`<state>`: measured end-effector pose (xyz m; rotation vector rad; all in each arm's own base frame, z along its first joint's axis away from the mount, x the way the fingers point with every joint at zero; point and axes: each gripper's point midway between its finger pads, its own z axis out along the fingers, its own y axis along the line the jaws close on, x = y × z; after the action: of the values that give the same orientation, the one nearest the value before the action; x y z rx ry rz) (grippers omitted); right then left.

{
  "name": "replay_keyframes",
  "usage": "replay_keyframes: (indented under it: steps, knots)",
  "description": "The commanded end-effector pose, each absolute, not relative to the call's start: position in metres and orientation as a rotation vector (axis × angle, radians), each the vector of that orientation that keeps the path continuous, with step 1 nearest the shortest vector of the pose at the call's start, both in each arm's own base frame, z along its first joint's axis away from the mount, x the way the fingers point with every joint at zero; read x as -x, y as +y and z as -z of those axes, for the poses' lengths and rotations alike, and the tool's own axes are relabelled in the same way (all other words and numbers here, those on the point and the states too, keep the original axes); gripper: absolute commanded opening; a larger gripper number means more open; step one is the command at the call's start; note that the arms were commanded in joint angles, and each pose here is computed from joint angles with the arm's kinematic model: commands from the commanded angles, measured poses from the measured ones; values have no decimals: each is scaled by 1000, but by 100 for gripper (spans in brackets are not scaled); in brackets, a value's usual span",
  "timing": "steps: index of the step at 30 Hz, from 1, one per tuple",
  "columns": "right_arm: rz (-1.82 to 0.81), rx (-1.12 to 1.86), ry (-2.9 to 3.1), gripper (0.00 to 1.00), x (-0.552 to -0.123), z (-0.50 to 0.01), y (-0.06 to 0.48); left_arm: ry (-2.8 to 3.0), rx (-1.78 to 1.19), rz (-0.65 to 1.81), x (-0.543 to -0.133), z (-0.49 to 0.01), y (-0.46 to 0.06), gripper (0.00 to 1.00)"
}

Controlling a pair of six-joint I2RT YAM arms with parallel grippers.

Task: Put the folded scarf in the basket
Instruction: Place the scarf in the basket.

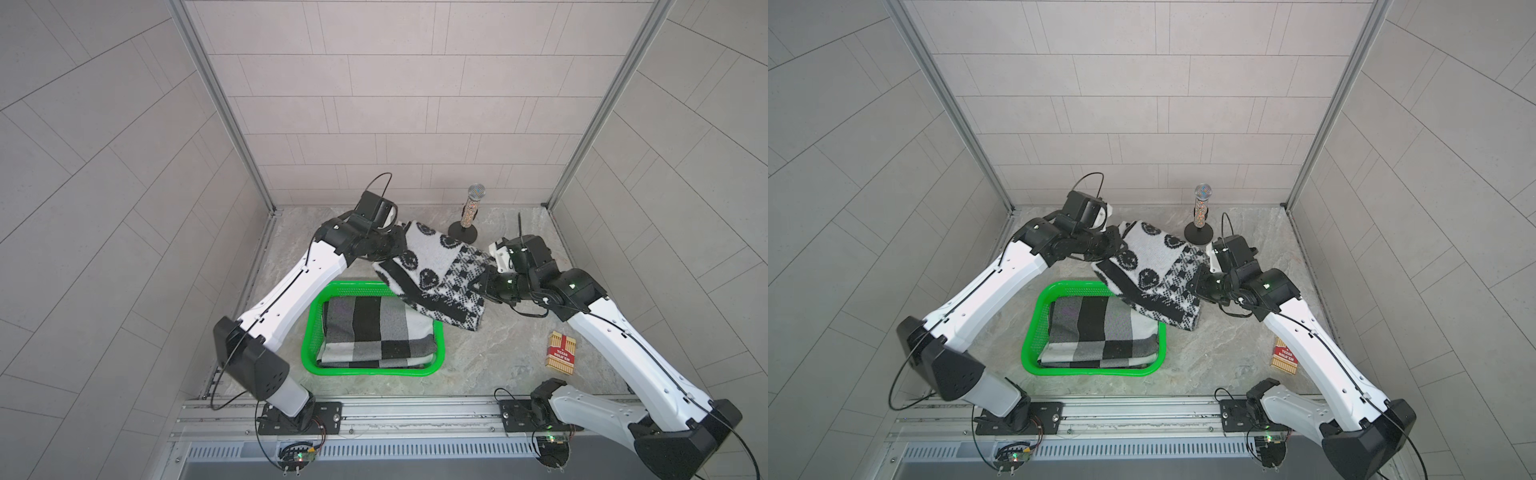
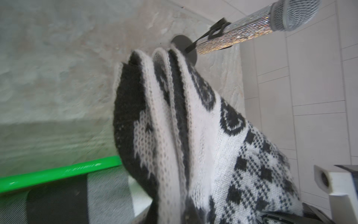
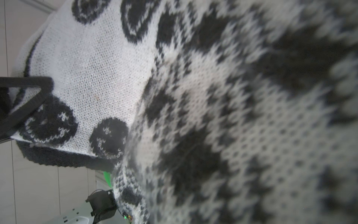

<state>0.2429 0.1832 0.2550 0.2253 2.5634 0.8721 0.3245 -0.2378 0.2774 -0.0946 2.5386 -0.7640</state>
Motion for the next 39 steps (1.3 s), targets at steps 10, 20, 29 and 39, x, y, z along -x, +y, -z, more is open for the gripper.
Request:
replay_keyframes:
  steps: [10,20,29,39]
  knots:
    - [-966,197,2619,0,-218,-242,297,2525,446,517,-236,-237,-109,0]
    - [-879,219,2704,0,-212,-185,308,2572,529,366,-220,-182,-78,0]
    - [-784,255,2766,0,-219,-152,308,2584,556,286,-222,-153,-65,0]
    - [-671,213,2830,0,-217,-120,295,2604,634,239,-214,-127,-56,0]
